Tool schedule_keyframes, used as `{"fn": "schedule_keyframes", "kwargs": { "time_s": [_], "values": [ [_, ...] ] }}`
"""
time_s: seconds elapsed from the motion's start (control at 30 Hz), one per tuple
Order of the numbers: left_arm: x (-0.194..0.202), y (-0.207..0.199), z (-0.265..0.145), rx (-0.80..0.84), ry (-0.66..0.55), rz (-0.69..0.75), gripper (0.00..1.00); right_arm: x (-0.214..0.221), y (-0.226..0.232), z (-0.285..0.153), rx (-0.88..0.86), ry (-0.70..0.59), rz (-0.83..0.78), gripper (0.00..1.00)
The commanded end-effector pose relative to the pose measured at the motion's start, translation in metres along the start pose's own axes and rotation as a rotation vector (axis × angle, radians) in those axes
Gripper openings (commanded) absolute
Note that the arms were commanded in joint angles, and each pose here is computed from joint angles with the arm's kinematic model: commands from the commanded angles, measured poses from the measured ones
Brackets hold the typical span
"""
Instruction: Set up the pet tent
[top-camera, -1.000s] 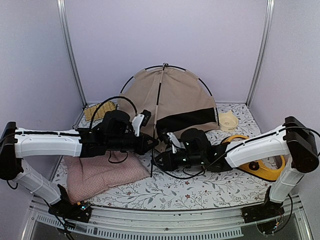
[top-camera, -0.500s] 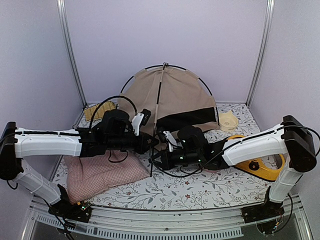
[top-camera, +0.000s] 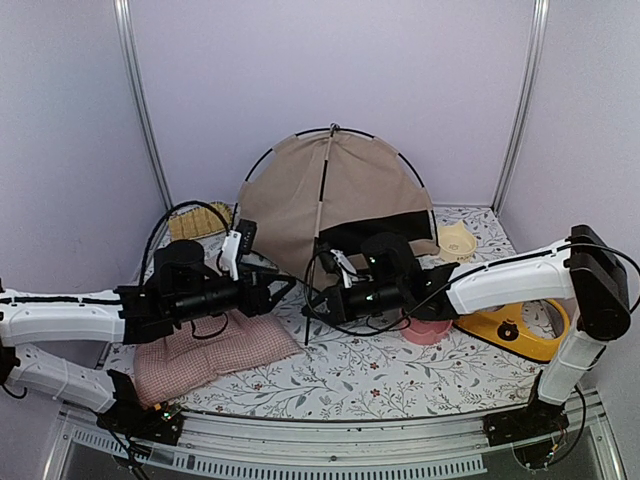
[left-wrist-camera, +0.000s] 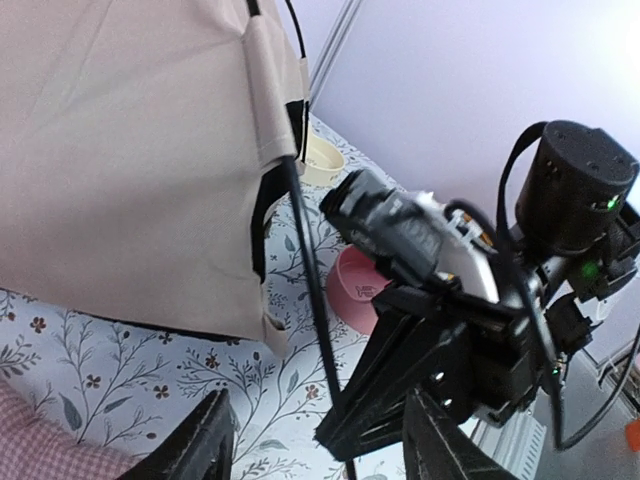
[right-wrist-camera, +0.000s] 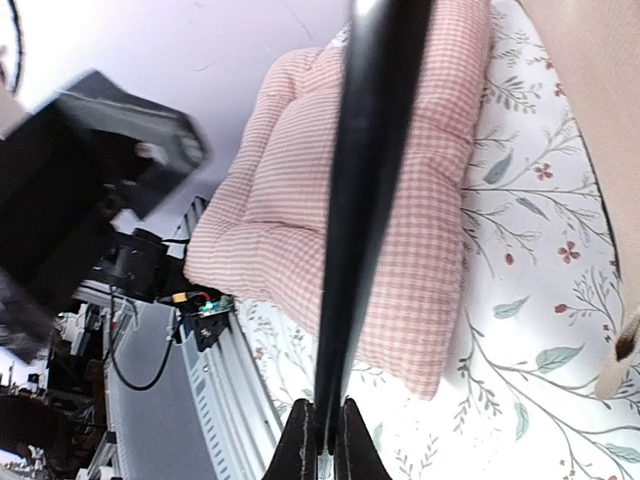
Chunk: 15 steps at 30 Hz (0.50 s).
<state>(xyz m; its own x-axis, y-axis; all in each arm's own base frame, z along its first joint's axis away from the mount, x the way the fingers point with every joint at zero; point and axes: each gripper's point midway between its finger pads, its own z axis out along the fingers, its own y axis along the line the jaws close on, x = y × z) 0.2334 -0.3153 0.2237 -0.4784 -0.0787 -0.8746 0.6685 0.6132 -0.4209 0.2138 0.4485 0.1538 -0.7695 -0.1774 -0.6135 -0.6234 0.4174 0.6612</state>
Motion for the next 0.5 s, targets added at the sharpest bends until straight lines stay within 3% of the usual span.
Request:
{"fn": "schedule_keyframes", "kwargs": {
  "time_s": [0.0, 0.3, 0.47],
  "values": [
    [-0.001, 0.027, -0.009, -0.090, -0.093, -0.014, 0.60, -0.028, 0.032, -0.012, -0.108, -0.022, -0.038, 0.00],
    [0.023, 0.056, 0.001, -0.160, -0.133, -0.045, 0.66, -0.050, 0.054, -0.022, -0.176, -0.021, -0.034, 0.00],
    [0.025, 0.042, 0.022, -0.075, -0.149, -0.008, 0.66, -0.057, 0.063, -0.023, -0.222, -0.009, -0.006, 0.00]
  ]
}}
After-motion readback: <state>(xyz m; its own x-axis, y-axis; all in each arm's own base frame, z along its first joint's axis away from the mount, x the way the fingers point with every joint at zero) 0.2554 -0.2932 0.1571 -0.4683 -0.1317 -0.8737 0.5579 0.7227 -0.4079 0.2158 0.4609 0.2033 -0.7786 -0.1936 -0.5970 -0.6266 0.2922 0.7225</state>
